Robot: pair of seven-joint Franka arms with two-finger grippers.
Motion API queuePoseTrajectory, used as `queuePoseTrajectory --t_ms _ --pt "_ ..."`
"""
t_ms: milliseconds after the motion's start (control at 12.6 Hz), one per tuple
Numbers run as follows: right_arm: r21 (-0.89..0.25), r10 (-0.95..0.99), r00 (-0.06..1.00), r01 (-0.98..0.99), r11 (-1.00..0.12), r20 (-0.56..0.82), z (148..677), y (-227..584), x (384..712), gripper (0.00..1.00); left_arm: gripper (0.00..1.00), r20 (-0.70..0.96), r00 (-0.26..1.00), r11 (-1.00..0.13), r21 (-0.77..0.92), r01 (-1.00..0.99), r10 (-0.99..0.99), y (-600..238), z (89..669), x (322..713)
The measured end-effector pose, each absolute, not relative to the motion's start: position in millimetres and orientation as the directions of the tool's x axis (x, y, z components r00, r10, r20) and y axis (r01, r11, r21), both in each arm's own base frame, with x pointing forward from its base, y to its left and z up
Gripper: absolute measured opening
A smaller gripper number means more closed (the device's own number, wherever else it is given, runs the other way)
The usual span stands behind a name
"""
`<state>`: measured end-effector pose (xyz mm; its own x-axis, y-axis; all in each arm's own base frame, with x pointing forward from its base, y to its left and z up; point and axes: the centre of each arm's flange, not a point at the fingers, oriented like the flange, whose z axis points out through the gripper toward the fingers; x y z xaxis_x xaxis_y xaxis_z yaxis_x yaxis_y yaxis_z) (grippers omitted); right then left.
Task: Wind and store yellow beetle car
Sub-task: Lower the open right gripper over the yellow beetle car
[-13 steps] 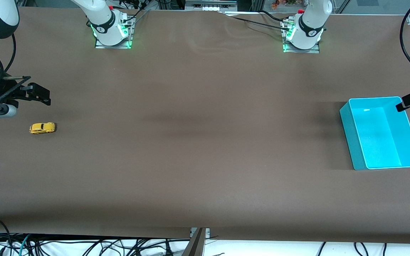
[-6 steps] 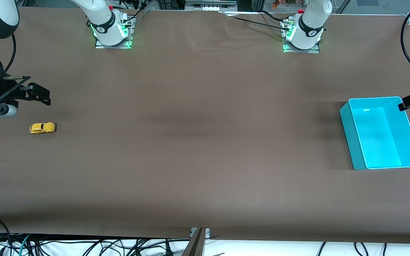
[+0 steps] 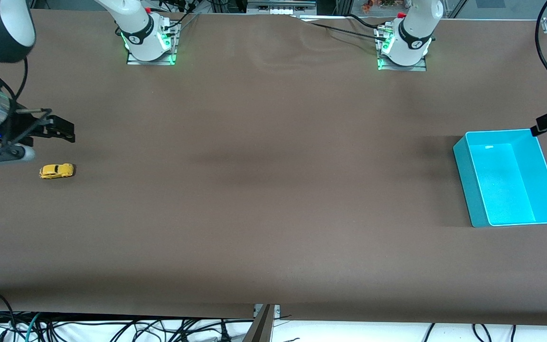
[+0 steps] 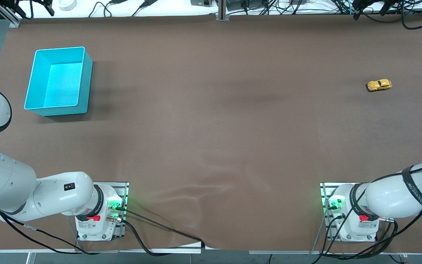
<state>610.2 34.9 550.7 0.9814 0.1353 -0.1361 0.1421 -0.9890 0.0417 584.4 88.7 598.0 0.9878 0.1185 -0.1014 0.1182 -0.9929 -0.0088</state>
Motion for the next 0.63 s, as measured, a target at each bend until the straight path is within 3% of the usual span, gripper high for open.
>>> queuePoseTrajectory --t_ms 238,634 --pt "0.037 0.184 0.963 0.195 -0.980 -0.197 526 24 615 1.00 1.00 -0.134 0.984 -0.993 -0.004 0.114 0.114 88 578 593" --pt "-0.010 0.524 0.801 0.545 -0.838 -0.289 489 -29 626 1.00 1.00 -0.115 0.993 -1.000 0.003 0.011 0.010 25 603 587"
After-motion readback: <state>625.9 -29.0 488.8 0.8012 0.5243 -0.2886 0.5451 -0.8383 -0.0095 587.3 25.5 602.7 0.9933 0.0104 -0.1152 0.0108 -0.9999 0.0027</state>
